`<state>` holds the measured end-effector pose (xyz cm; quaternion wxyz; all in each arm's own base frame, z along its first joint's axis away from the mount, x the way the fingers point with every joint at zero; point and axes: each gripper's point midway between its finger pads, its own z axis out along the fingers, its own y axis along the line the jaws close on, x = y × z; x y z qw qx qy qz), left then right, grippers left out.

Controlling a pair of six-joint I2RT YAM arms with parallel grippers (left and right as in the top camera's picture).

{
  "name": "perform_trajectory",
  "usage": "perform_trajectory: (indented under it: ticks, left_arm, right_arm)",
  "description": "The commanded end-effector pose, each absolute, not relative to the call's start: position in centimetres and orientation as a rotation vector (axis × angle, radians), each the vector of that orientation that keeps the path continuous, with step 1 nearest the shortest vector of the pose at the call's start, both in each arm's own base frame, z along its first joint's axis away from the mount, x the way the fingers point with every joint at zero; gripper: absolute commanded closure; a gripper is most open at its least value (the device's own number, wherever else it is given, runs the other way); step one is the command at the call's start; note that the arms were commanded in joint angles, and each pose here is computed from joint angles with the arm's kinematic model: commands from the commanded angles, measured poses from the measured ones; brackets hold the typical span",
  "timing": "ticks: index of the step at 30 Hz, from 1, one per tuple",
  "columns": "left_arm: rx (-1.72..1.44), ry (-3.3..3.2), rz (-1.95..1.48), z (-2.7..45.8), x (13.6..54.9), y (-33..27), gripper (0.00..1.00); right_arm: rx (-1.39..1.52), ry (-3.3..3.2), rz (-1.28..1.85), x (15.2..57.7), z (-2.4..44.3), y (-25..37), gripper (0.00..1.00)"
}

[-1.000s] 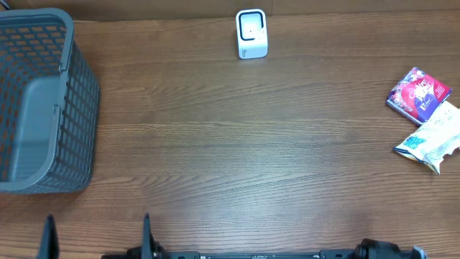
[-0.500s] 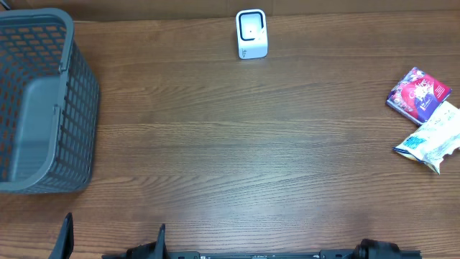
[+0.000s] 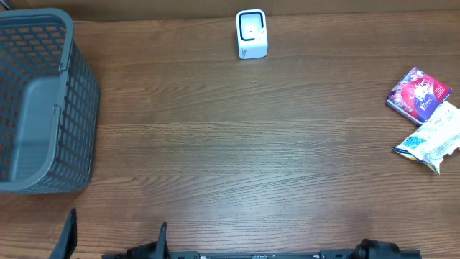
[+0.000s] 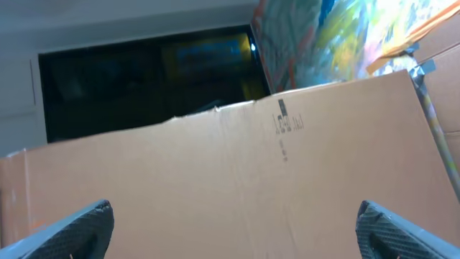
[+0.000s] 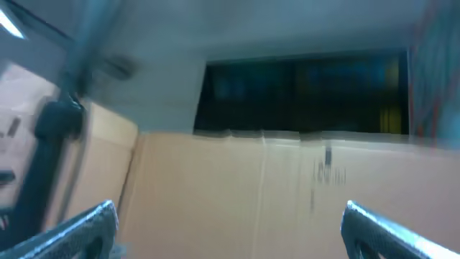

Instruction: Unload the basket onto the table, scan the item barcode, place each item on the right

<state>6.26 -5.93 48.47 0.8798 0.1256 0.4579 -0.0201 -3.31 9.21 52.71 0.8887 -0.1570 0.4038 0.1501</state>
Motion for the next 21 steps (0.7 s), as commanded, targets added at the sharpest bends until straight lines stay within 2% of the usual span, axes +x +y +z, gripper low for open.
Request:
perform_trajectory:
  ticks: [1, 6, 11, 12, 15, 18, 21]
  left_arm:
    - [0.251, 1.007, -0.076, 47.3, 6.7, -6.0, 0.0]
    - [0.191, 1.239, -0.137, 42.3, 9.2, -5.4, 0.0]
    - [0.091, 1.596, -0.234, 33.8, 10.6, -5.0, 0.0]
    - [0.042, 1.744, -0.272, 30.1, 10.2, -5.0, 0.0]
    - [-0.029, 1.961, -0.335, 25.0, 8.7, -5.4, 0.0]
    - [-0.128, 2.221, -0.399, 19.5, 5.4, -6.0, 0.0]
    - [-0.217, 2.311, -0.26, 17.6, 4.3, -4.0, 0.0]
  right_arm:
    - [-0.373, 0.727, 0.296, -4.8, 54.3, 9.6, 0.0]
    - [-0.356, 0.677, 0.266, -2.5, 55.3, 8.9, 0.0]
    - [-0.269, 0.91, 0.309, 4.7, 50.6, 7.4, 0.0]
    - [-0.239, 1.004, 0.331, 7.2, 48.3, 7.0, 0.0]
    - [-0.207, 1.107, 0.357, 10.3, 45.1, 6.5, 0.0]
    - [-0.181, 1.192, 0.379, 14.0, 41.2, 5.9, 0.0]
    - [-0.161, 1.25, 0.393, 16.7, 37.7, 5.4, 0.0]
